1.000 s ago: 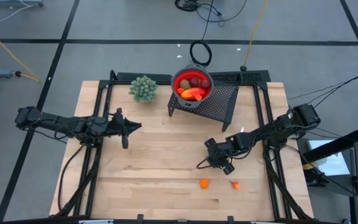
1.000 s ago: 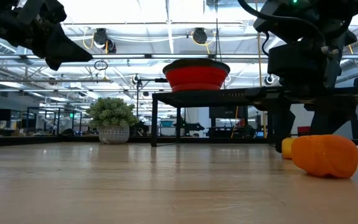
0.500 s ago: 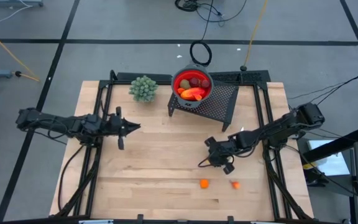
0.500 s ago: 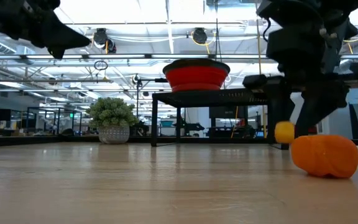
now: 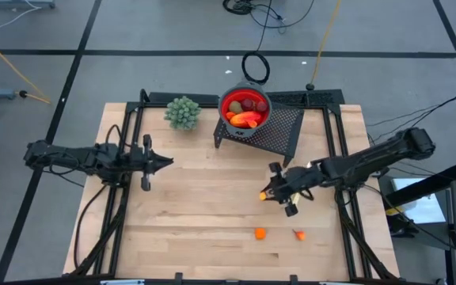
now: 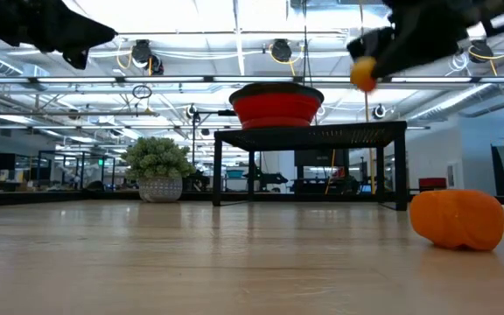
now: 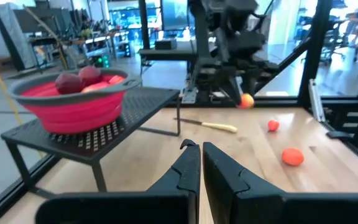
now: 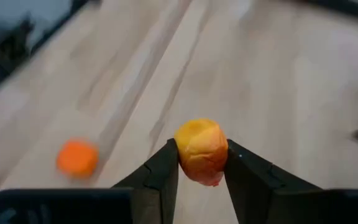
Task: Pick & Place Fruit
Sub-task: Put the pear into the red strainer bowl
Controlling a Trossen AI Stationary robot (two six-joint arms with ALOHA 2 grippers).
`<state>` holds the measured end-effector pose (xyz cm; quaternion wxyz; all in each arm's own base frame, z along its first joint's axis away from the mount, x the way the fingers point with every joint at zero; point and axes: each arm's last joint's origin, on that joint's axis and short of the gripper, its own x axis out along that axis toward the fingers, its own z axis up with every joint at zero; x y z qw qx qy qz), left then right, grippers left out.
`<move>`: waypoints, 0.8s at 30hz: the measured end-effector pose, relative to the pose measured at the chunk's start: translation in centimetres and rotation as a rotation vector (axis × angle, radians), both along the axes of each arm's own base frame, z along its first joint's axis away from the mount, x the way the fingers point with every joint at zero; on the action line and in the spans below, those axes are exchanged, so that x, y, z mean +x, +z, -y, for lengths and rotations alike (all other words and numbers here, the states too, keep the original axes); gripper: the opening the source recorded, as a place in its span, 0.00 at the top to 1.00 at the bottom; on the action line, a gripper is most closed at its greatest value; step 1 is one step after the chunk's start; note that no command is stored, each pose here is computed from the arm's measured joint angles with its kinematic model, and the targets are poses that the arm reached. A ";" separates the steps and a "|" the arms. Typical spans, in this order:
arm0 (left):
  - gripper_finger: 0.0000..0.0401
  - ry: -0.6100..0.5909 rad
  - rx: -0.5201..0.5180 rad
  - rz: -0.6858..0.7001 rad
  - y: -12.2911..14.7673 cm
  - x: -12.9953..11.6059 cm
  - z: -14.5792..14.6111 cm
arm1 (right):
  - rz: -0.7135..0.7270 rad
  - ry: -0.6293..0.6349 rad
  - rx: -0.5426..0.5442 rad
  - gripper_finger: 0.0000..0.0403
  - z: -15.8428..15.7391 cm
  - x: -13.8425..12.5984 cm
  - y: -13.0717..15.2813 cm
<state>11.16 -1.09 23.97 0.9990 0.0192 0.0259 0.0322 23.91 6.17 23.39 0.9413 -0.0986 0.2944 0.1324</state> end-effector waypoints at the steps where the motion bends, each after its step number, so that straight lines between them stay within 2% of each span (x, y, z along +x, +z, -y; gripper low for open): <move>1: 0.95 -0.003 0.000 0.005 0.1 -0.1 0.0 | 0.034 -0.021 0.016 0.73 0.1 -0.1 0.6; 13: 0.95 -0.032 0.027 0.002 0.0 -0.5 0.0 | 0.475 -0.111 0.216 0.74 1.0 -0.9 6.5; 17: 0.95 -0.055 0.024 -0.005 -0.1 -0.5 0.1 | 0.566 -0.122 0.238 0.74 1.4 -0.9 7.5; 22: 0.95 -0.058 0.021 -0.005 -0.1 -0.5 0.1 | 0.611 -0.135 0.251 0.74 1.8 -0.8 7.9; 24: 0.95 -0.058 0.016 -0.006 -0.1 -0.5 0.1 | 0.620 -0.155 0.297 0.74 2.0 -0.8 8.1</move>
